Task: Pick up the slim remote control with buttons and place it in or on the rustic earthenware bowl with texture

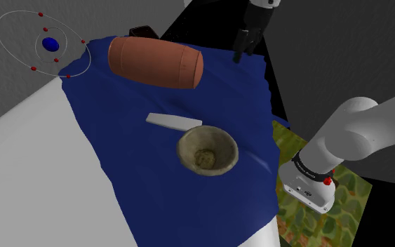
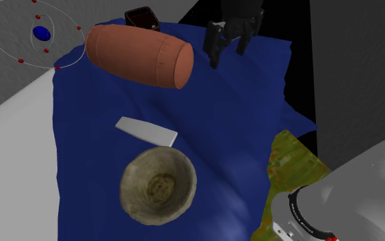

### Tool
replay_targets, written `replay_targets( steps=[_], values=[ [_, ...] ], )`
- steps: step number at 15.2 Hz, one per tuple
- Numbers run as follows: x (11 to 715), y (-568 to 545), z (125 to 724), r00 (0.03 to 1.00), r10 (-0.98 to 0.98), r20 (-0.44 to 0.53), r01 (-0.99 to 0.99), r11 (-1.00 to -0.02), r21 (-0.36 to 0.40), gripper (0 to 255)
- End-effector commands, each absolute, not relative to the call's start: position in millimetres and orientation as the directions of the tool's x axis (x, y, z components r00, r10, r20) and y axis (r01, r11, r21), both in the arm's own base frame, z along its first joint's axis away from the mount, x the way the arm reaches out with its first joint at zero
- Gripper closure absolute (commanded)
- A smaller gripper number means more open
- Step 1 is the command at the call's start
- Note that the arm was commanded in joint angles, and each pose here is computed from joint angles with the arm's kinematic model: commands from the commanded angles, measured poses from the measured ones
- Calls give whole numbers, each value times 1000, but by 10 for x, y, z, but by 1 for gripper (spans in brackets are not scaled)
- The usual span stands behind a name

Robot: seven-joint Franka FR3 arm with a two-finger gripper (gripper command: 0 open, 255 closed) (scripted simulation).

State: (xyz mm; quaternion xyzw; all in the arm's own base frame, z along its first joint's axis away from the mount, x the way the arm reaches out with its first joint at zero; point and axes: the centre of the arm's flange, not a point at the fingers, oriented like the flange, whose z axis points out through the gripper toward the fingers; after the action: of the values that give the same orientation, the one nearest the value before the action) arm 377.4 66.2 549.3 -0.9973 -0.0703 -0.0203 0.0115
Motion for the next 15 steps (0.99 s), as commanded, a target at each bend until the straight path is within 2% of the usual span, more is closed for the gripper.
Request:
replay_targets(
  steps=[1, 15],
  values=[
    [3909, 890, 5357, 982, 185, 39, 186, -982, -17, 0],
    [4418, 2352, 4296, 879, 477, 11, 477, -879, 1, 0]
  ],
)
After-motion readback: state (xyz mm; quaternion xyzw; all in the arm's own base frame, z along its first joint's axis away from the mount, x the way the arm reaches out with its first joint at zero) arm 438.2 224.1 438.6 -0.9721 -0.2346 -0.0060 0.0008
